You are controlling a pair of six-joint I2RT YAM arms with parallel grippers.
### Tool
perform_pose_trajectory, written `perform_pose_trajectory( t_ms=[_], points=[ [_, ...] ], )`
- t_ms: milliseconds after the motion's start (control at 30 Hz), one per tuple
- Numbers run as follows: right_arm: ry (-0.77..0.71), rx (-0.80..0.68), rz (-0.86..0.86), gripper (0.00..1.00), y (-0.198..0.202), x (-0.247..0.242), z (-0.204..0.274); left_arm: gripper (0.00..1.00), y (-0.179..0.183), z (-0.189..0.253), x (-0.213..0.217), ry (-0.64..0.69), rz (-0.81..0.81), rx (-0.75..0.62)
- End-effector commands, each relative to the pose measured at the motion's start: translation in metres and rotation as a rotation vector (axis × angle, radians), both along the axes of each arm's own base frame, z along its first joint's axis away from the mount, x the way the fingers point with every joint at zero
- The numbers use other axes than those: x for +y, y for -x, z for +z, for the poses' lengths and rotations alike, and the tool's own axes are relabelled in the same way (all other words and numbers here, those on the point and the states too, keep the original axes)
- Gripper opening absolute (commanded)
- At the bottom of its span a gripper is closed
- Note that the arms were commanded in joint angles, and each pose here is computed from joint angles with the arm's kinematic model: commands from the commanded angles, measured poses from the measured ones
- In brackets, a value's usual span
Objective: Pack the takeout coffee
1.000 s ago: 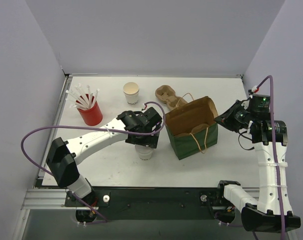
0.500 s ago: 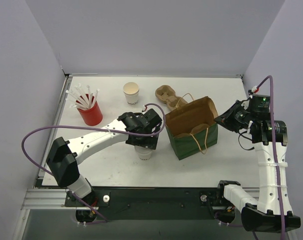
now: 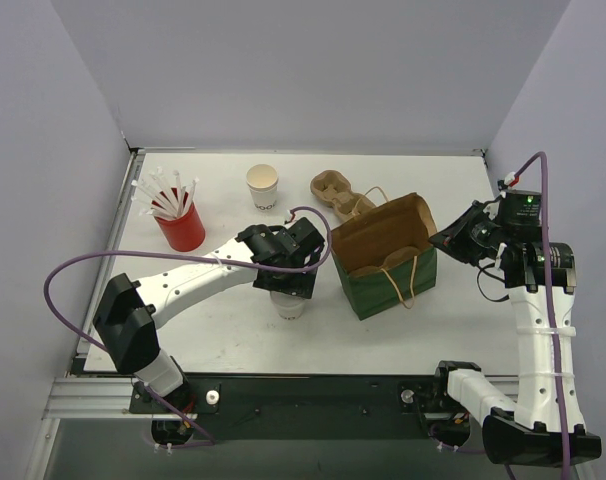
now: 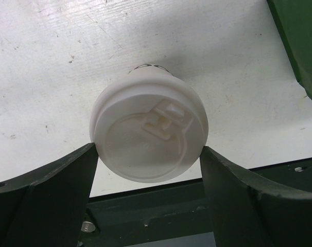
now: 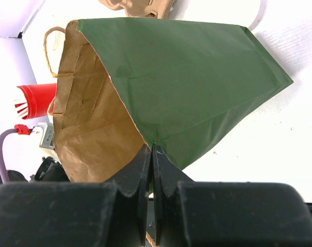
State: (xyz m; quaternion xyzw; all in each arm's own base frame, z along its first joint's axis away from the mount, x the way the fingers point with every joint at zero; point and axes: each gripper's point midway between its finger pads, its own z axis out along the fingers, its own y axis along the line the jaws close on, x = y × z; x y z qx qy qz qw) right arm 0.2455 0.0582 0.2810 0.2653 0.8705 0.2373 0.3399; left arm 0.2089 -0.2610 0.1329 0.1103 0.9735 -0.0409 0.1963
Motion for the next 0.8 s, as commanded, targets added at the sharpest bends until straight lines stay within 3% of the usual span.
perform_pose_trajectory(
  t_ms=[0, 567, 767],
  points=[
    [0.004, -0.033, -0.013, 0.00, 0.001, -0.003, 0.011, 0.85, -0.006, -0.001, -0.006, 0.019, 0.002, -0.022],
    [0.005, -0.031, -0.006, 0.00, 0.000, -0.002, 0.009, 0.72, 0.002, -0.014, 0.010, -0.024, 0.027, -0.031],
    [0.003, -0.034, -0.007, 0.00, 0.002, -0.002, 0.010, 0.81, 0.002, -0.013, 0.010, -0.054, 0.010, -0.030]
  ],
)
